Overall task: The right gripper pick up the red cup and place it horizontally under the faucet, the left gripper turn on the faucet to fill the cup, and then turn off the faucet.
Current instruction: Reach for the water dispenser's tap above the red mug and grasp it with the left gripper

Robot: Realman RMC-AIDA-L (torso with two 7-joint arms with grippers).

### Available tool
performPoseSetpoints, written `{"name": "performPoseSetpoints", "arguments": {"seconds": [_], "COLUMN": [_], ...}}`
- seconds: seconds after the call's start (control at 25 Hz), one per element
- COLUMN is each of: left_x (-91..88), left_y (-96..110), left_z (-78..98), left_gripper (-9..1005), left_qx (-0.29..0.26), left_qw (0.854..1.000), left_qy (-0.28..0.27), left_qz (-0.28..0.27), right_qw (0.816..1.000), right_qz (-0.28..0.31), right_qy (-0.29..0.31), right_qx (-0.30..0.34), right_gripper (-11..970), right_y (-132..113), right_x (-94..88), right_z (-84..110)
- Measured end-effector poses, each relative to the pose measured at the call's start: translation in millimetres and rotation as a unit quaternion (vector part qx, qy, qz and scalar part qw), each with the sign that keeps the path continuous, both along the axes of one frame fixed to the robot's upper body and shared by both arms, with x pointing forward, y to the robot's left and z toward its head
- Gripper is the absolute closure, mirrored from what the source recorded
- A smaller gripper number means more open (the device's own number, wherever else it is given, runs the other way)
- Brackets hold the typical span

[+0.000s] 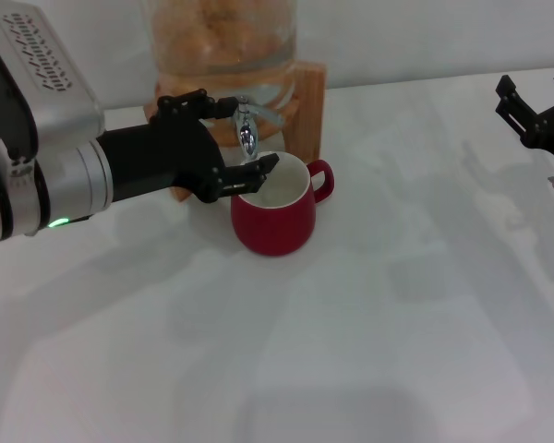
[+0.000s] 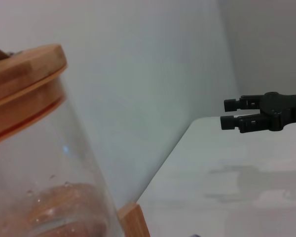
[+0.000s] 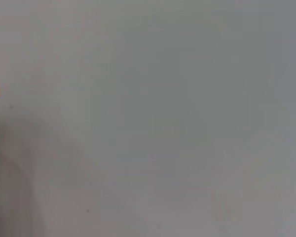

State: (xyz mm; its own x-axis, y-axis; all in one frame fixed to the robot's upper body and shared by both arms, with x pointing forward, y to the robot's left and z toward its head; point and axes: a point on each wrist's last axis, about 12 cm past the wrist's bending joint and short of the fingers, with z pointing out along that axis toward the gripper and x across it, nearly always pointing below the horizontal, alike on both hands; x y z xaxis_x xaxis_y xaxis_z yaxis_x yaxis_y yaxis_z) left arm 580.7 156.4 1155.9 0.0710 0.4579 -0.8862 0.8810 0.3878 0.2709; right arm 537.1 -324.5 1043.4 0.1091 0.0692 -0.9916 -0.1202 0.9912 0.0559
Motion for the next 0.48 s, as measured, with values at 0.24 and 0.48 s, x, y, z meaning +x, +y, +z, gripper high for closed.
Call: {"name": "performPoseSetpoints", "arguments": {"seconds": [0.24, 0.48], "left_x": [0.4, 1.7], "left_y": [-3.0, -6.9], "left_z": [-2.9, -3.6], "left_gripper": [210, 210], "left_qx": [0.006, 0.014], "left_qw": [1.000, 1.000], "left_qy": [0.000, -0.001], "left_qz": [-0.008, -0.021], "right_qw": [1.000, 1.000], "right_qz": [-0.001, 0.001], "right_qy": [0.000, 0.000], "right_qx": [0.000, -0.001], "right_gripper": [116, 116], "right_y": [-0.5, 0.1], "right_x": [0.7, 1.6], "right_z": [0.4, 0.9]}}
